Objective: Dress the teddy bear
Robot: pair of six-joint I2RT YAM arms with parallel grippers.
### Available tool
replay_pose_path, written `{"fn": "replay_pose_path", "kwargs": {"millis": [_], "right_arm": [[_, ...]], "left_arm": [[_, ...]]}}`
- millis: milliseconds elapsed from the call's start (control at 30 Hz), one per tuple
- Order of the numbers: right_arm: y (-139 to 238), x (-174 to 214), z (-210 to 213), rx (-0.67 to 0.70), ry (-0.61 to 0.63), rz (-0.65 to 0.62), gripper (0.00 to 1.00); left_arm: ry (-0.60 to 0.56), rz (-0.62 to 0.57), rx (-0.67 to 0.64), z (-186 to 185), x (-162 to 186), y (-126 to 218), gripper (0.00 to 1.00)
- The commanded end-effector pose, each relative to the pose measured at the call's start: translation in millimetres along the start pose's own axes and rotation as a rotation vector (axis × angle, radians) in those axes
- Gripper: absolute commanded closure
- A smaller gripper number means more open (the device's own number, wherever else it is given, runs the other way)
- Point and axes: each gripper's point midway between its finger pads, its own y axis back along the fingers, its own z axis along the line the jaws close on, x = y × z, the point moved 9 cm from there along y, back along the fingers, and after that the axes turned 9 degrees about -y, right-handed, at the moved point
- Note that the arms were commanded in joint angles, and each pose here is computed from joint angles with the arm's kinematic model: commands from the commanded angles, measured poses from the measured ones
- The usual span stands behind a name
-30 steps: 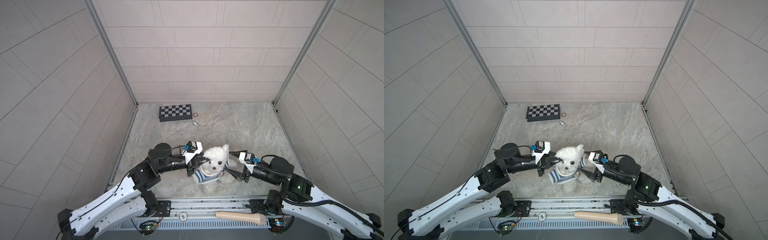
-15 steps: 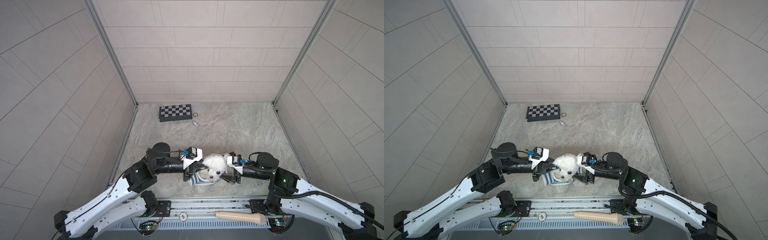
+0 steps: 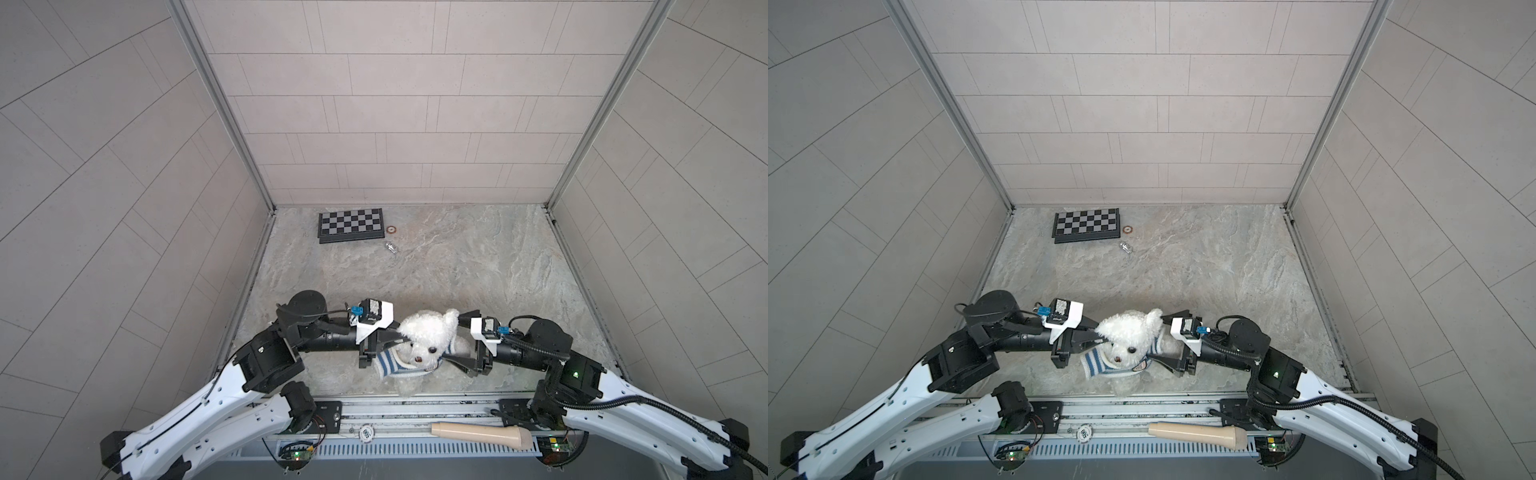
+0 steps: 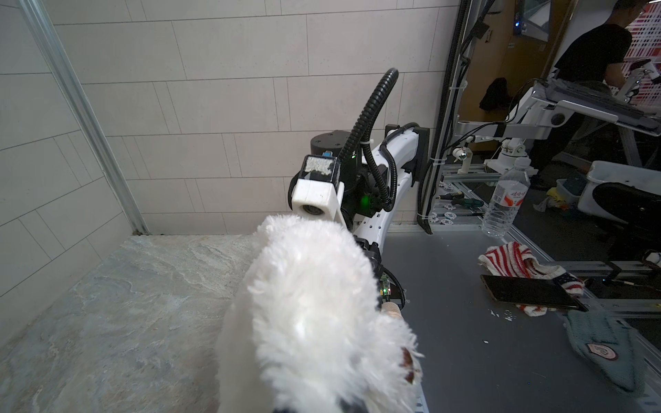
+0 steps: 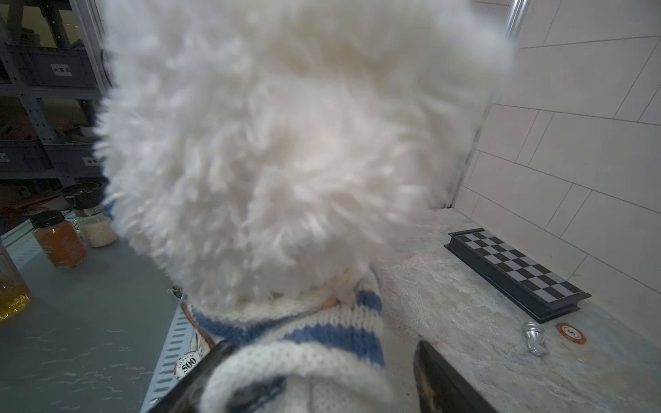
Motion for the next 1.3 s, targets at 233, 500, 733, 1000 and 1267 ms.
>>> {"fn": "replay_pose_path", "kwargs": {"millis": [233, 500, 733, 1000, 1267], "right_arm": [[-9.5, 1.4, -0.9, -0.036, 0.005, 0.003, 0.39], [5.6, -11.0, -3.5, 0.072, 0.07, -0.079, 0.97], [19.1, -14.1, -27.7, 0.416, 0.152, -0.042, 1.0], [13.1, -11.6, -61.2, 0.784, 0.303, 0.078, 1.0], [4.6, -8.1, -76.1, 0.971, 0.494, 0.117, 1.0]], "left_arm": [[-0.062, -0.128, -0.027, -1.9, -22.3, 8.9, 1.0], [-0.018, -0.047, -0.178, 13.2, -2.0, 1.3, 1.0], [0.152, 0.063, -0.481, 41.6, 36.0, -6.2, 0.37], [0.336, 0.146, -0.645, 50.5, 43.9, 15.2, 0.26], [0.643, 0.075, -0.666, 58.1, 40.1, 11.6, 0.24]]}}
